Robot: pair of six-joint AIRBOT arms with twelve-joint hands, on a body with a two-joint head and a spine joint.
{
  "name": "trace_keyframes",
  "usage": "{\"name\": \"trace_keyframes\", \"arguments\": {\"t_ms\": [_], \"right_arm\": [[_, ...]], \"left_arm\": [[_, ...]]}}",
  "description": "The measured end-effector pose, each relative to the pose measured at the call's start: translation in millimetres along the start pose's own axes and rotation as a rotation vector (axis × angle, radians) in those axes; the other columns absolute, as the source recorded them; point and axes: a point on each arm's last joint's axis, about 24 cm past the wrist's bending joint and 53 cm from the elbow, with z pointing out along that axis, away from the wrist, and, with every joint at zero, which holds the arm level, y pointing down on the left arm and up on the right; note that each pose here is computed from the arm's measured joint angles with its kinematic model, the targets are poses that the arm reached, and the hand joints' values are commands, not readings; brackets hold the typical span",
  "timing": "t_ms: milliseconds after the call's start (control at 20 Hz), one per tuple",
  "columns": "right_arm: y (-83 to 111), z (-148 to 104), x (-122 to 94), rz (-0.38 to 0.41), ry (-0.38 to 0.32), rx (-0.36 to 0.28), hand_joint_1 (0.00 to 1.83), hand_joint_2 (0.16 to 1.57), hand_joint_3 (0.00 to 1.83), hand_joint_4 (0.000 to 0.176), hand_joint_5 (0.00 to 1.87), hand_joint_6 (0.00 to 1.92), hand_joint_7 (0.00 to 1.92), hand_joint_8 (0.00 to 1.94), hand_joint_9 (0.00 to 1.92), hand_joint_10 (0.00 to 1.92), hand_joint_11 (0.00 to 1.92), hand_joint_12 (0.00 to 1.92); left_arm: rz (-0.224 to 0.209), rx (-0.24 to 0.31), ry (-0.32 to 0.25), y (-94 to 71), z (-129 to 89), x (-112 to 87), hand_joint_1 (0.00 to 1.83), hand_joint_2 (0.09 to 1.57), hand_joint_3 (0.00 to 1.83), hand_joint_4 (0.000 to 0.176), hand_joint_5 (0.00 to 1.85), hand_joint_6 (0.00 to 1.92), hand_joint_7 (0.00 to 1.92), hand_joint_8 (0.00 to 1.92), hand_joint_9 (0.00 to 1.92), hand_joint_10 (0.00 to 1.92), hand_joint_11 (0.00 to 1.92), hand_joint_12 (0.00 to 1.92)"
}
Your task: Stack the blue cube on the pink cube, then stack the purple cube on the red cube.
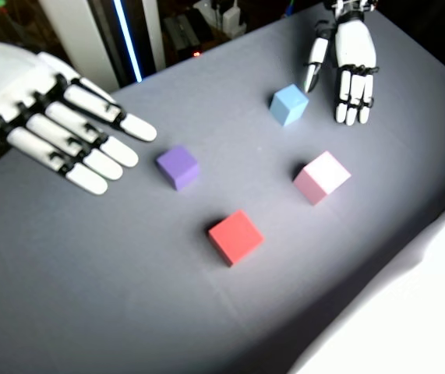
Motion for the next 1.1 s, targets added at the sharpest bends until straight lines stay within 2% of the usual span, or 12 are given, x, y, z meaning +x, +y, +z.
{"name": "trace_keyframes", "arguments": {"t_ms": [50, 150, 300, 400, 550, 600, 700, 800, 900, 1000, 1050, 1100], "right_arm": [[-1.2, 0, 0, 0.003, -0.002, 0.006, 0.38, 1.52, 0.03, 0.0, 0.0, 0.0, 0.0, 0.0, 0.0, 0.0, 0.0, 0.59], [-1.9, 0, 0, 0.004, -0.002, 0.007, 0.35, 1.53, 0.02, 0.0, 0.0, 0.0, 0.0, 0.0, 0.0, 0.0, 0.0, 0.56], [-1.7, 0, 0, 0.004, -0.002, 0.007, 0.36, 1.54, 0.01, 0.0, 0.0, 0.0, 0.0, 0.0, 0.0, 0.0, 0.0, 0.49], [-1.8, 0, 0, 0.004, -0.002, 0.007, 0.35, 1.55, 0.01, 0.0, 0.0, 0.0, 0.0, 0.0, 0.0, 0.0, 0.0, 0.41], [-1.7, 0, 0, 0.004, -0.002, 0.007, 0.33, 1.55, 0.0, 0.0, 0.0, 0.0, 0.0, 0.0, 0.0, 0.0, 0.0, 0.6], [-2.0, 0, 0, 0.004, -0.002, 0.008, 0.33, 1.55, 0.0, 0.0, 0.0, 0.0, 0.0, 0.0, 0.0, 0.0, 0.0, 0.6], [-2.6, 0, 0, 0.004, -0.003, 0.01, 0.31, 1.55, 0.0, 0.0, 0.0, 0.0, 0.0, 0.0, 0.0, 0.0, 0.0, 0.66], [-2.6, 0, 0, 0.007, -0.003, 0.01, 0.29, 1.56, 0.01, 0.0, 0.0, 0.0, 0.0, 0.0, 0.0, 0.0, 0.0, 0.68], [-3.8, -1, 1, 0.008, 0.002, 0.013, 0.29, 1.57, 0.01, 0.0, 0.0, 0.0, 0.0, 0.0, 0.0, 0.0, 0.0, 0.69], [-3.9, -1, 2, 0.01, 0.003, 0.014, 0.3, 1.57, 0.0, 0.0, 0.0, 0.0, 0.0, 0.0, 0.0, 0.0, 0.0, 0.86], [-4.4, -1, 2, 0.011, 0.002, 0.016, 0.35, 1.55, 0.01, 0.0, 0.0, 0.0, 0.0, 0.0, 0.0, 0.0, 0.0, 0.85], [-4.1, -1, 2, 0.011, 0.002, 0.015, 0.42, 1.54, 0.01, 0.0, 0.0, 0.0, 0.0, 0.0, 0.01, 0.01, 0.0, 0.85]], "left_arm": [[-0.011, 0.004, -0.002, -1.1, 3, 3.9, 0.51, 1.32, 0.01, 0.081, 0.0, 0.0, 0.0, 0.0, 0.0, 0.0, 0.0, 0.0], [-0.015, 0.01, 0.008, -2.8, 8, 10.5, 0.51, 1.32, 0.01, 0.094, 0.0, 0.0, 0.0, 0.0, 0.0, 0.0, 0.0, 0.0], [-0.022, 0.018, 0.008, -5.8, 12, 12.6, 0.51, 1.31, 0.0, 0.084, 0.0, 0.0, 0.0, 0.0, 0.0, 0.0, 0.0, 0.0], [-0.021, 0.018, 0.008, -6.2, 12, 12.6, 0.48, 1.31, 0.0, 0.1, 0.0, 0.0, 0.0, 0.0, 0.0, 0.0, 0.0, 0.0], [-0.021, 0.02, 0.007, -6.6, 13, 12.2, 0.5, 1.31, 0.0, 0.093, 0.0, 0.0, 0.0, 0.0, 0.0, 0.0, 0.0, 0.0], [-0.021, 0.02, 0.007, -6.6, 13, 12.2, 0.5, 1.31, 0.0, 0.103, 0.0, 0.0, 0.0, 0.0, 0.0, 0.0, 0.0, 0.0], [-0.022, 0.021, 0.005, -7.2, 13, 11.8, 0.51, 1.31, 0.0, 0.096, 0.0, 0.0, 0.0, 0.0, 0.0, 0.0, 0.0, 0.0], [-0.029, 0.03, -0.002, -9.1, 12, 9.6, 0.6, 1.33, 0.01, 0.059, 0.0, 0.0, 0.0, 0.0, 0.0, 0.0, 0.0, 0.0], [-0.024, 0.046, -0.011, -14.3, 10, 5.1, 0.69, 1.32, 0.0, 0.043, 0.0, 0.0, 0.0, 0.0, 0.0, 0.0, 0.0, 0.0], [-0.003, 0.077, -0.004, -27.4, 0, -4.2, 0.75, 1.23, 0.0, 0.057, 0.0, 0.0, 0.0, 0.0, 0.0, 0.0, 0.0, 0.0], [0.008, 0.102, -0.008, -35.1, -4, -10.1, 0.81, 1.2, 0.0, 0.077, 0.0, 0.0, 0.0, 0.0, 0.0, 0.0, 0.0, 0.0], [0.014, 0.131, -0.021, -45.3, -10, -19.0, 0.77, 1.15, 0.0, 0.124, 0.0, 0.0, 0.0, 0.0, 0.0, 0.0, 0.0, 0.0]]}}
